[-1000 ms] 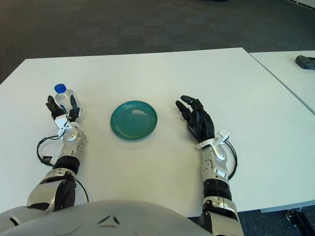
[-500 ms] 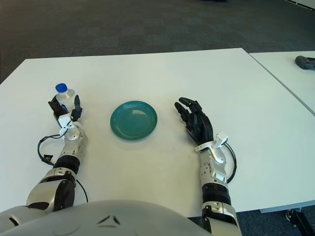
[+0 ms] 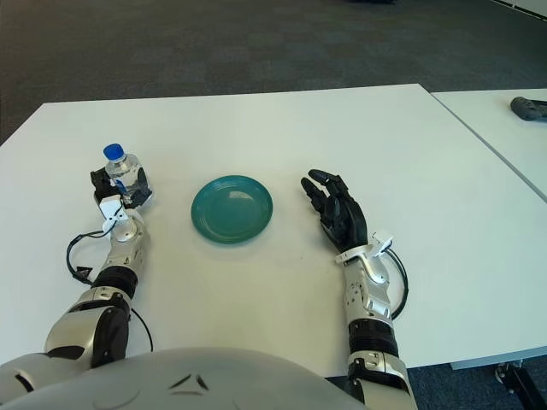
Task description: Put the bottle into the plate.
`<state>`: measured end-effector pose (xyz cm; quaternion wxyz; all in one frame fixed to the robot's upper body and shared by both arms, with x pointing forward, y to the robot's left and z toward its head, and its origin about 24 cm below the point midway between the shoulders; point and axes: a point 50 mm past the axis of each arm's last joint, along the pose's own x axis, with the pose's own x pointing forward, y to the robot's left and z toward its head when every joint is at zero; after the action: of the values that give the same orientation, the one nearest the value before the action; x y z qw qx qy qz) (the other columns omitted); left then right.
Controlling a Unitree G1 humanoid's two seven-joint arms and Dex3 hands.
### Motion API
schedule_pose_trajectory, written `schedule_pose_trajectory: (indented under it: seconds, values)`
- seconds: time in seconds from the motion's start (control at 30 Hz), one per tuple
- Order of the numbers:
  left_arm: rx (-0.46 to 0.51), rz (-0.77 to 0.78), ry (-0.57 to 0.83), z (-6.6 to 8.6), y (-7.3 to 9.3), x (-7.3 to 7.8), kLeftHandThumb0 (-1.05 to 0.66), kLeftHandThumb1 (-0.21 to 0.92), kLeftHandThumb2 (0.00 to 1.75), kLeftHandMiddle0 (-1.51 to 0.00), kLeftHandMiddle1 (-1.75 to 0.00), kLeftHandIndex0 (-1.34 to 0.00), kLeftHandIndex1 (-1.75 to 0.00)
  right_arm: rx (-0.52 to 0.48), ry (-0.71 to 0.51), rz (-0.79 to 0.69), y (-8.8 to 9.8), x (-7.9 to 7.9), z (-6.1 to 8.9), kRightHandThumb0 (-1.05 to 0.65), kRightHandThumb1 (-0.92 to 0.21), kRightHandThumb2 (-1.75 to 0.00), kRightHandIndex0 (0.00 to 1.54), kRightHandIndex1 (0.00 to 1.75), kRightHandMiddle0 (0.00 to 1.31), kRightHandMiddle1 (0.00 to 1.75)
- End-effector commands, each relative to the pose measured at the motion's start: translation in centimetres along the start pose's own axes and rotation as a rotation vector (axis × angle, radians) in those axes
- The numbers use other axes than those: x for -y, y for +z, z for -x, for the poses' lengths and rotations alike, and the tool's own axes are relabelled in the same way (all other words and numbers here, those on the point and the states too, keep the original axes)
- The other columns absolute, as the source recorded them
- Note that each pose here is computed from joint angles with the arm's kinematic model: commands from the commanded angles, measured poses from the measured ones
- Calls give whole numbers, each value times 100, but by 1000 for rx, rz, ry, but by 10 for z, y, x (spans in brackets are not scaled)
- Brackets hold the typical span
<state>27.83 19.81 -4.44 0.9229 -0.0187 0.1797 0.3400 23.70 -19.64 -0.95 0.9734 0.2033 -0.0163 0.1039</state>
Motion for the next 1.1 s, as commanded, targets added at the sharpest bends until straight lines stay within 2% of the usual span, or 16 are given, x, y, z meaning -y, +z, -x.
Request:
schedule_pose_trajectory:
  seconds: [0.0, 0.53, 1.07]
  values:
    - [-204, -37, 28, 16, -46, -9, -46, 33, 130, -106, -175, -59, -175, -116, -85, -85, -28, 3, 20, -74, -92, -51, 46, 19, 14, 97]
    - [-195, -26, 81, 17, -44, -13, -48, 28, 136, -114, -175, -63, -175, -150, -97, -145, -33, 1, 22, -75, -92, -47, 44, 14, 11, 96]
    - [-180, -6, 88, 17, -42, -15, -49, 25, 140, -115, -175, -66, -175, -141, -82, -127, -34, 0, 22, -76, -92, -46, 48, 14, 12, 96]
